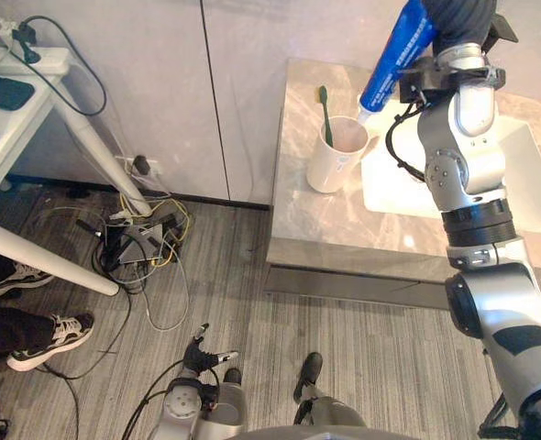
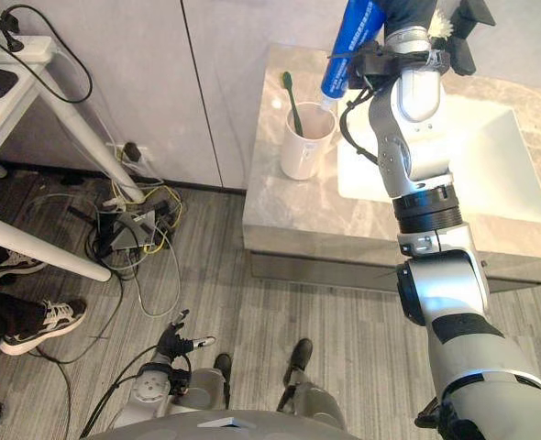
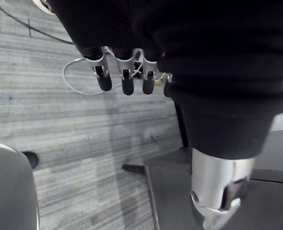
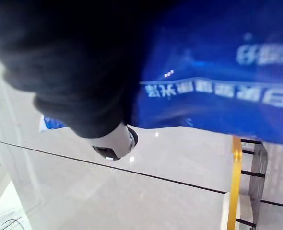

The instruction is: Organize washtable

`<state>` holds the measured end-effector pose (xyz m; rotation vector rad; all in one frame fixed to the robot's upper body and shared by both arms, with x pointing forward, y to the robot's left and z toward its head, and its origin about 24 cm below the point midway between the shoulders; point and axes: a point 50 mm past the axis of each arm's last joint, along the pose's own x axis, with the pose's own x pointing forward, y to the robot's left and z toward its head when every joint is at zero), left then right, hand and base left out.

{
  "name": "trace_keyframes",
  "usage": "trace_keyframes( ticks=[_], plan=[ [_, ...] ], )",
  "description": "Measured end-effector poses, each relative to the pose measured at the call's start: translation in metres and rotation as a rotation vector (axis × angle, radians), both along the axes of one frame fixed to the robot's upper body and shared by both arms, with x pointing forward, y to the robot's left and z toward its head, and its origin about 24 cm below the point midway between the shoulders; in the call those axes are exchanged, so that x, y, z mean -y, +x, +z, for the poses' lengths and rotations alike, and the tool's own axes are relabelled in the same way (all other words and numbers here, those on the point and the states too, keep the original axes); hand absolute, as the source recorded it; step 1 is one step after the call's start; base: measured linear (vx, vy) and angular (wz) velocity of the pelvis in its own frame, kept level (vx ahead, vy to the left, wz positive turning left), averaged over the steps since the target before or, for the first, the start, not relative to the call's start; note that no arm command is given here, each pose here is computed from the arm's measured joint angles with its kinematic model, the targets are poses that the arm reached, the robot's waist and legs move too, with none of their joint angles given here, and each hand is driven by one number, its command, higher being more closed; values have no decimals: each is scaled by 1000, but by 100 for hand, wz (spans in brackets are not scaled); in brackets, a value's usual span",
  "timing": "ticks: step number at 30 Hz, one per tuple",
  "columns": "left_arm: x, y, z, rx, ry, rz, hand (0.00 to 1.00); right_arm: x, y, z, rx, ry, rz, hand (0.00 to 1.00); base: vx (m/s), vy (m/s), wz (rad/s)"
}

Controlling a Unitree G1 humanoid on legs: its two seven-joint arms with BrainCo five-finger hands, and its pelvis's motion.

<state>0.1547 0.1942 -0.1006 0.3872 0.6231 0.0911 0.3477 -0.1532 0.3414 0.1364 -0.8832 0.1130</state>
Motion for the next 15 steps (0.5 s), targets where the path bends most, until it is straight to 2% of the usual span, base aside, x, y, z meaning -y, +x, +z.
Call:
trace_keyframes(
  ticks=[15],
  plan=[
    [0,-1,-1,-4,-4,5,0,-10,-12,-38,-28,-6,87,100,0,0,0]
  ],
)
